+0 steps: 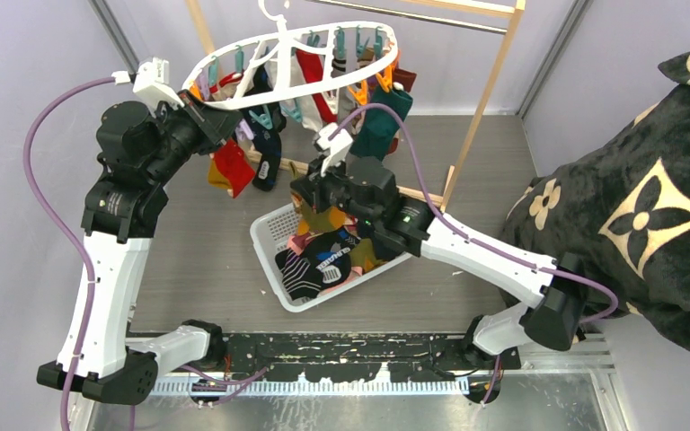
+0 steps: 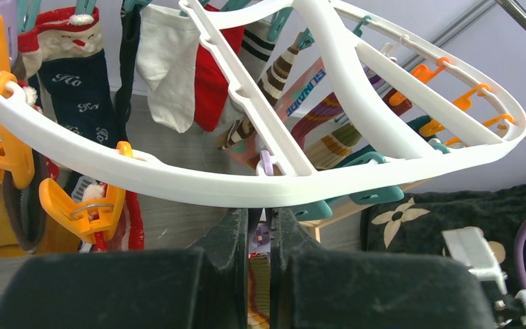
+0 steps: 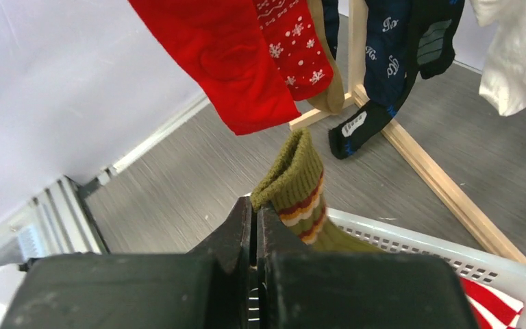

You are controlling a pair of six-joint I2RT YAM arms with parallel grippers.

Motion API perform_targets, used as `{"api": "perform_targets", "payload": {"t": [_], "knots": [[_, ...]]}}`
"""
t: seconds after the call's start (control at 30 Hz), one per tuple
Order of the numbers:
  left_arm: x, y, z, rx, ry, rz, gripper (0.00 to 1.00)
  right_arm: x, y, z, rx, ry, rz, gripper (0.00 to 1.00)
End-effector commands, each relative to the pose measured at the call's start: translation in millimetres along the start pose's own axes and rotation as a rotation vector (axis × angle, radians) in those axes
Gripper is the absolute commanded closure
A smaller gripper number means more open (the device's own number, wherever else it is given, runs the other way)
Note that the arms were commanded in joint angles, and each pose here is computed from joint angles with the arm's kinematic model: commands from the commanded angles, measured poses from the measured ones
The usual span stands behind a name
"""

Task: Clip the socks to the hanger
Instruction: Pick up the sock from the bin, then clamp the sock onto the hanger.

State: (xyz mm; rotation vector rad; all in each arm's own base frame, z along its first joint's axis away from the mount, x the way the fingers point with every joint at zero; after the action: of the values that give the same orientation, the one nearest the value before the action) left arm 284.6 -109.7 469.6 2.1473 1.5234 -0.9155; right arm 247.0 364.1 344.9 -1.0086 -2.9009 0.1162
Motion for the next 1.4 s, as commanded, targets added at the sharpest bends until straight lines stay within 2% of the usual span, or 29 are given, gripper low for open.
{"api": "perform_targets", "payload": {"t": [0.0, 0.27, 0.63, 0.87, 1.17, 1.37], "knots": [[13.9, 4.2, 6.5, 0.011, -0.003, -0.059, 1.00, 6.6, 6.8, -30.6, -0.063, -0.138, 0.041, 0.99], [15.6, 6.5, 8.8, 0.009, 0.003, -0.064, 1.00, 25.6, 26.2, -61.0, -0.124, -0.167, 0.037, 0.99], [15.9, 7.0, 9.3, 0.007, 0.016, -0.066, 1.00, 29.9, 37.1, -83.7, -0.160, -0.185, 0.039, 0.99], [14.6, 7.4, 7.7, 0.002, 0.017, -0.063, 1.00, 39.2, 45.4, -83.7, -0.108, -0.218, -0.024, 0.99], [14.7, 8.1, 7.8, 0.002, 0.017, -0.062, 1.00, 45.7, 36.7, -80.1, -0.035, -0.343, -0.116, 0.99], [13.6, 5.7, 4.9, -0.007, 0.022, -0.065, 1.00, 39.8, 20.6, -104.5, 0.014, -0.397, -0.147, 0.99]]}}
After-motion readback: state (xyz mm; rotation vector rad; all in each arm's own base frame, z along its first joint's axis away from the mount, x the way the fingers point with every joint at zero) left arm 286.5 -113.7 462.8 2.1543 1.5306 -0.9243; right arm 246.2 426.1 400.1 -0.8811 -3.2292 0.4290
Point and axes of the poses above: each gripper's point midway between its finger pads, its own y axis out along the fingers, its own x axis along the line the jaws close on, z = x × y, the point moved 3 cm from there along -y, back along the fingers, and after that the axes turned 12 degrees about -y, right-handed, at the moved point
